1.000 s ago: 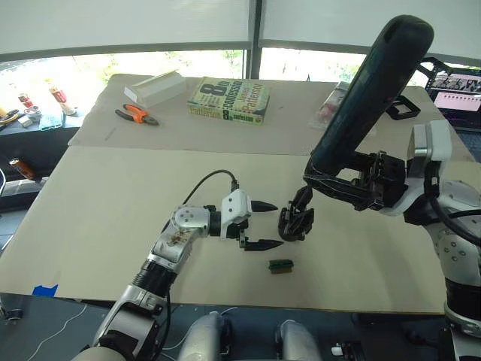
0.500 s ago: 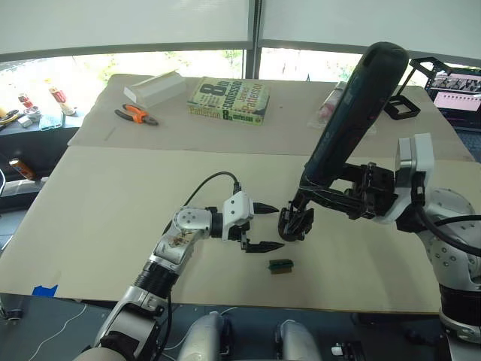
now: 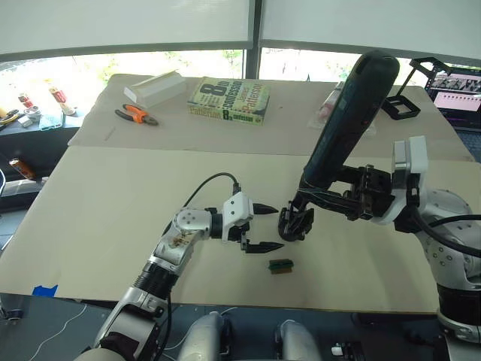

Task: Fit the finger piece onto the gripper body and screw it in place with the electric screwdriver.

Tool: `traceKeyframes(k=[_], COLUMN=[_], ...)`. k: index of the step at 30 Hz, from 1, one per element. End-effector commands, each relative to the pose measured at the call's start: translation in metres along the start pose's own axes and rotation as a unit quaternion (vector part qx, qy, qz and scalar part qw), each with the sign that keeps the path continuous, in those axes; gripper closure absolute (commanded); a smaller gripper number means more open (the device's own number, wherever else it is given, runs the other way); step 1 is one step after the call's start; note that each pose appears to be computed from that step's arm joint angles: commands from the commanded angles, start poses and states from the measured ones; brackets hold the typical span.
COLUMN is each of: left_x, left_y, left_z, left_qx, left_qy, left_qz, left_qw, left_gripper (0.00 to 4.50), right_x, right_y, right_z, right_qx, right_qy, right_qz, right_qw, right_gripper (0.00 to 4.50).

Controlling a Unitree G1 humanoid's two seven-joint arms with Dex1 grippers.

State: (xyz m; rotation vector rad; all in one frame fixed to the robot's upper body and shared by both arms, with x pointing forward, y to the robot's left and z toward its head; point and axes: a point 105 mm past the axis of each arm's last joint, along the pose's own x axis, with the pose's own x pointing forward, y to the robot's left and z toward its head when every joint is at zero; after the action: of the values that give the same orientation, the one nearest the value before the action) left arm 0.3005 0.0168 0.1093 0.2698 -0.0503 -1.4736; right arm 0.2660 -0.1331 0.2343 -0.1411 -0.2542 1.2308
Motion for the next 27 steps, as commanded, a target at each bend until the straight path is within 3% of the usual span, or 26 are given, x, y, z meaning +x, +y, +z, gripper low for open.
traceKeyframes(k=[1,27], left_x=[0.0028,0.0027], left_y=[-0.0022,-0.0053], left_z=[0.011,0.0108], left_qx=[0.015,0.014], left_qy=[-0.015,-0.015], left_qz=[-0.005,-0.006], left_qw=[1.0,1.0], left_gripper=[0.0,0.0], right_x=[-0.0012,0.0019], right_y=[0.0019,0.0037], right_z=[0.0144,0.0139], right_qx=[-0.036,-0.035], right_qy=[-0.021,-0.026], right_qz=[0.002,0.004], right_qw=[0.999,0.999], right_gripper=[2.57,2.57])
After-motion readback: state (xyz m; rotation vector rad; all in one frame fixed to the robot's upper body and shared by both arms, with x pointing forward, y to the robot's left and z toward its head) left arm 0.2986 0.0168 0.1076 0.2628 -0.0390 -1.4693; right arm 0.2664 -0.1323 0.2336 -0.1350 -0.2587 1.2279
